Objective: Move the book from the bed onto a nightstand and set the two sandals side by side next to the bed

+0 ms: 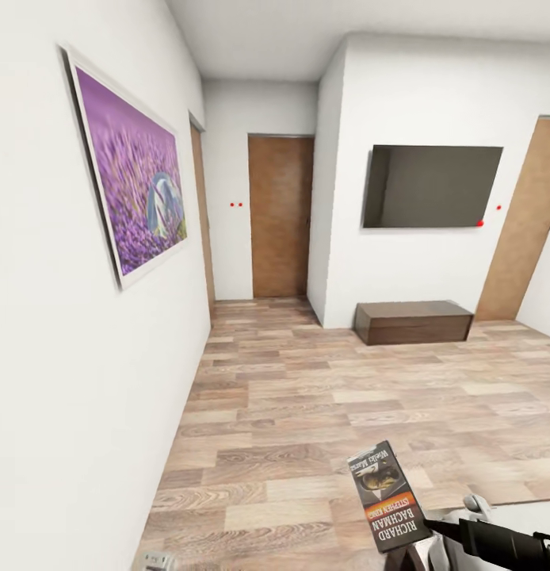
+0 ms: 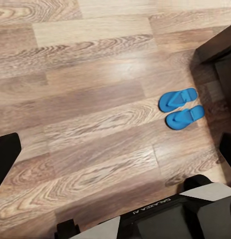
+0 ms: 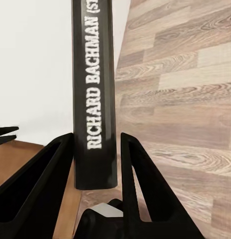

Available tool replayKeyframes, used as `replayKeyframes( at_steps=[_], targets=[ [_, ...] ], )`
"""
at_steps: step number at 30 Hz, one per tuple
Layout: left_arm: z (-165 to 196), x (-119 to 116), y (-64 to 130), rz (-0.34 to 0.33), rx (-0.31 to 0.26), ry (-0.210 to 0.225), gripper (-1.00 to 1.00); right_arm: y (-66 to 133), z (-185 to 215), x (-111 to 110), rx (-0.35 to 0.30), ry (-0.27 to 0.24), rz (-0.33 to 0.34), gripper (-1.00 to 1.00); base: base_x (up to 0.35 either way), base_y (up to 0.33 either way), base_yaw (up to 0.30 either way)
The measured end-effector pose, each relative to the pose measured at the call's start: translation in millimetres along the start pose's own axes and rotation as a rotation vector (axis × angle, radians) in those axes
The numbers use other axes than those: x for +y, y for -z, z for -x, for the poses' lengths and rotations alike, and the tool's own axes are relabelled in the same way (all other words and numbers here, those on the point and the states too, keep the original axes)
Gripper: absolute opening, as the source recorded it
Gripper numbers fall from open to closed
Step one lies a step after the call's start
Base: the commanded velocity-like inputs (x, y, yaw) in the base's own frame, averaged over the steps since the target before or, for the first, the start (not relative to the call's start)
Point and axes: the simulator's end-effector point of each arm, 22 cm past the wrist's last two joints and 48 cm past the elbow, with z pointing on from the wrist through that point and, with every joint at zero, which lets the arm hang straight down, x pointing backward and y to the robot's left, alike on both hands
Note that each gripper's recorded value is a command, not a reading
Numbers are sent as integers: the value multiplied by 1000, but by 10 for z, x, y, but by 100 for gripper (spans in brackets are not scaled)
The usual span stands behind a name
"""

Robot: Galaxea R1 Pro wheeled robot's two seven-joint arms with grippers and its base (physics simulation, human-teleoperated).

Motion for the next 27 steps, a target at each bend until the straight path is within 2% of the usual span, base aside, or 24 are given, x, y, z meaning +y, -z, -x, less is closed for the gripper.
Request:
replayKeyframes(
  at_steps=[13,27],
  targets=[
    [-1,-1,0,0,0,0,100,0,0,2,0,0,1,-100,0,0,278],
    [1,-11,-5,-1,0,-1,100,2,12,7,-5,-1,3,-100,0,0,52]
  ],
)
